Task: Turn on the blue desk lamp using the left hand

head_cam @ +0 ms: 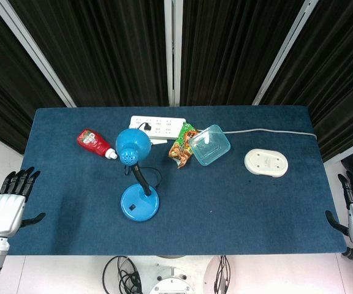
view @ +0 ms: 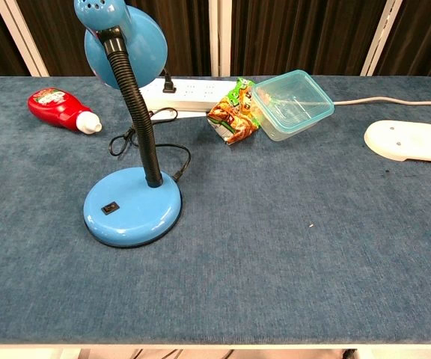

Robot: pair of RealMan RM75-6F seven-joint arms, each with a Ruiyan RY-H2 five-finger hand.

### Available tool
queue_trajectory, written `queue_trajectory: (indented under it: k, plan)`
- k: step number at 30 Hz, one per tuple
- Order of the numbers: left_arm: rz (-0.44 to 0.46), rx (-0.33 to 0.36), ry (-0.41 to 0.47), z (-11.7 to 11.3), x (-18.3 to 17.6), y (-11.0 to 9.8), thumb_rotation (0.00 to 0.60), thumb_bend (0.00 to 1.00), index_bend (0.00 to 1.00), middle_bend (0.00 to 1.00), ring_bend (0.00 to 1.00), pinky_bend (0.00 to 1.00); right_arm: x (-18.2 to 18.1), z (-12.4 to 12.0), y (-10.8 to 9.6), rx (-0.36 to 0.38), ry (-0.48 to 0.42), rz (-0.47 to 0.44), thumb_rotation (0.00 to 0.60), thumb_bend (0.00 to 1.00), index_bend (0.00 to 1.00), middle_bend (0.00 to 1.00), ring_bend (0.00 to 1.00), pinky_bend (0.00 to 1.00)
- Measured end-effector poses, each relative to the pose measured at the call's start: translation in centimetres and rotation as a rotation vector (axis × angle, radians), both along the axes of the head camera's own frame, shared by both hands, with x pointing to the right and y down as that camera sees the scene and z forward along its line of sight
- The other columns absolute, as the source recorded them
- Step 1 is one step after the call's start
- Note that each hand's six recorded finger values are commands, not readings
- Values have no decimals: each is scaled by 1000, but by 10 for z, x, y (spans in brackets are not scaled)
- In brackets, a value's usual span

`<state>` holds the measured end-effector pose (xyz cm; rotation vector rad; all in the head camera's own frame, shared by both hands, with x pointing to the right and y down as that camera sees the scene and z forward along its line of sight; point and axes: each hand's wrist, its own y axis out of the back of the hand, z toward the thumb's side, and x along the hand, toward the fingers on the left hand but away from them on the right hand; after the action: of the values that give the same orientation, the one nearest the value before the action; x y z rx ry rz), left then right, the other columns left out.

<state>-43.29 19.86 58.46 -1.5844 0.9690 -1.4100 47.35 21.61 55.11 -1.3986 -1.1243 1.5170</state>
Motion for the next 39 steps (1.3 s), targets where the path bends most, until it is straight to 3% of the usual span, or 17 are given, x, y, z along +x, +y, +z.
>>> queue_trajectory:
  k: [13,17,20,22,24,28,34,39]
  plan:
    - [35,11,25,0,10,0,600,0,0,0,0,8,0,-2,-2,6,-7,4,600,204,0,0,0,0]
    - [68,-7,39,6,20,3,600,0,0,31,19,124,0,-3,-5,14,-9,7,600,204,0,0,0,0]
    - [118,-15,79,13,34,5,600,17,0,250,279,412,-1,-3,-6,14,-9,2,600,204,0,0,0,0]
    - [162,-10,131,17,46,8,600,113,0,465,526,653,-1,-2,-5,12,-9,3,600,205,0,0,0,0]
    - [207,-16,186,23,61,12,600,222,0,658,690,777,-1,-1,-5,5,-9,4,600,205,0,0,0,0]
    - [297,-98,246,43,89,25,600,347,0,821,814,852,-2,0,-5,-1,-13,4,600,205,0,0,0,0]
    - [405,-266,246,79,126,47,600,406,0,843,833,866,-3,1,-5,-4,-19,5,600,209,0,0,0,0]
    - [475,-331,247,95,155,58,600,414,0,844,833,866,0,1,-5,-5,-22,12,600,209,0,0,0,0]
